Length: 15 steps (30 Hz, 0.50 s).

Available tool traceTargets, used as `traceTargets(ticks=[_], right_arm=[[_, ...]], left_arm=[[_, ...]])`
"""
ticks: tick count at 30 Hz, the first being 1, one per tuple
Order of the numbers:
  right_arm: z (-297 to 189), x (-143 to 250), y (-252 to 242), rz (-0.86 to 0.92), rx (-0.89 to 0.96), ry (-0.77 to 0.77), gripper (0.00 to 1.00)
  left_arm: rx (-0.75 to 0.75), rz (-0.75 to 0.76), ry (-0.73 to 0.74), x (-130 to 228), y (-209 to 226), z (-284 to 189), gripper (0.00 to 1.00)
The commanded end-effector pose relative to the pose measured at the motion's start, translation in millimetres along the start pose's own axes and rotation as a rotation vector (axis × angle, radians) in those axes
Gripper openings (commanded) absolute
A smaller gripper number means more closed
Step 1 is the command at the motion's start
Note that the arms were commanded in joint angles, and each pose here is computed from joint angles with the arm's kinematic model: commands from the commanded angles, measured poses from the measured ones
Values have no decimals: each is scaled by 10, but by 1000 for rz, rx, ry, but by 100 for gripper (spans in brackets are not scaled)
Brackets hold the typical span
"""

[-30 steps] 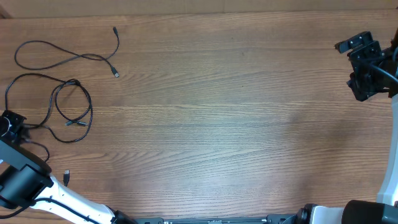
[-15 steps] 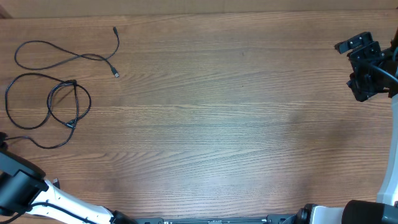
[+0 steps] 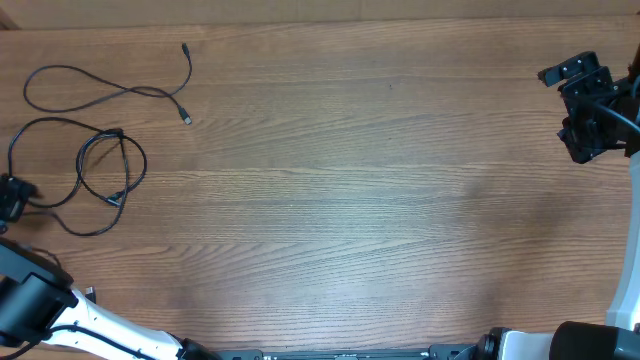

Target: Untangle cables

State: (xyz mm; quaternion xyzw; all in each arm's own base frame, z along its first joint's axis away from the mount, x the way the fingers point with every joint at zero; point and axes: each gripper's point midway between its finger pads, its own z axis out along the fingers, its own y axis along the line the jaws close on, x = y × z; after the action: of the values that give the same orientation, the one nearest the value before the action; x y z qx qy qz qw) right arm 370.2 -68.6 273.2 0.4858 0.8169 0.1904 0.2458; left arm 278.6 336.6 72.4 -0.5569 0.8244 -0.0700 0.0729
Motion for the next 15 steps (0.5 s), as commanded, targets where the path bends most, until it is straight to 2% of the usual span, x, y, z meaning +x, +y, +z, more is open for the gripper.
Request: traceTargets(ticks=[1, 6, 9, 12, 15], right_arm=[[-90, 2, 60, -23, -16, -21, 100], [-89, 12, 60, -24, -15, -18, 100], [-89, 12, 60, -24, -15, -18, 100], [-89, 11, 61, -24, -15, -18, 100], [-89, 10, 62, -24, -16, -18, 100]], left_arm=[[161, 112, -18, -43, -327, -229, 100], [-91, -64, -206, -329, 21, -773, 99], [-184, -186, -310, -398, 181, -1101, 100], [-89, -199, -322, -338, 14, -1289, 100], [194, -64, -246, -159, -532, -1399, 96]])
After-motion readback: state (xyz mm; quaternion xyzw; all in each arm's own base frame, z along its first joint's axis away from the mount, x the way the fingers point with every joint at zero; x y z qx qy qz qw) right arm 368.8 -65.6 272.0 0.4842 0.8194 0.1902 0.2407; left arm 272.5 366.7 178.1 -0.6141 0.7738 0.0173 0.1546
